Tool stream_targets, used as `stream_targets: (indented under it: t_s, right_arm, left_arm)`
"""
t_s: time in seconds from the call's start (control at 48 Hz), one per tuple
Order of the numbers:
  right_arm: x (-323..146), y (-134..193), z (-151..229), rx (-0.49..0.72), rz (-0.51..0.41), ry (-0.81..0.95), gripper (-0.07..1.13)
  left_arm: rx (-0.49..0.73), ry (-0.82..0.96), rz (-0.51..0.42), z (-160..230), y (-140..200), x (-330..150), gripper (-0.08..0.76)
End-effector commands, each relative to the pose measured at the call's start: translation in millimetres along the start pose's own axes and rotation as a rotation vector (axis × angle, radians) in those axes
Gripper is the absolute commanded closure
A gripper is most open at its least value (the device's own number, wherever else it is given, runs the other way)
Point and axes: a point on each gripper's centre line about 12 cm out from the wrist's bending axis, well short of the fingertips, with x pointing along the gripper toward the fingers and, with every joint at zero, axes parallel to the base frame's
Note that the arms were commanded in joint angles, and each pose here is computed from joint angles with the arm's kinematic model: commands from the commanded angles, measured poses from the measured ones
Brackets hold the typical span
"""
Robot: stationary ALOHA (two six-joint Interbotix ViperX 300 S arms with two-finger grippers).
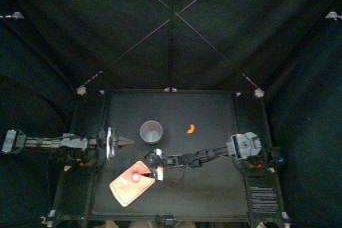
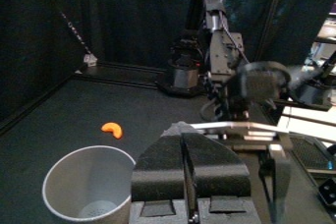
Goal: Pick the pink ball then place it on the pink plate
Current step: Drop pink ball on the pink plate and return to neutral
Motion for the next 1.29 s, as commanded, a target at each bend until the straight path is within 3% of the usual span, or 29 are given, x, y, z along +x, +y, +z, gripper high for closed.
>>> stream_targets:
  t_s: [0.021, 0.271, 0.562, 1.292]
  right_arm:
    - [-42.3, -7.9, 25.9, 0.028, -0.019, -0.132, 0.04]
    - [-120.8, -26.2, 10.1, 0.11, -0.101, -0.252, 0.04]
    - [-198.4, -50.9, -9.9, 0.145, -0.191, -0.268, 0.04]
    - [-333.2, -56.6, -30.9, 0.099, -0.239, -0.332, 0.04]
  left_arm:
    - [-0.012, -0.015, 0.002, 4.1, -0.1, 1.3, 0.692]
    - [-0.019, -0.013, 0.004, 3.5, 0.0, 1.1, 0.692]
    - [-0.017, -0.01, -0.001, 1.8, -0.7, 0.7, 0.692]
    - [-0.016, 0.027, 0.003, -12.4, 0.9, -3.2, 0.692]
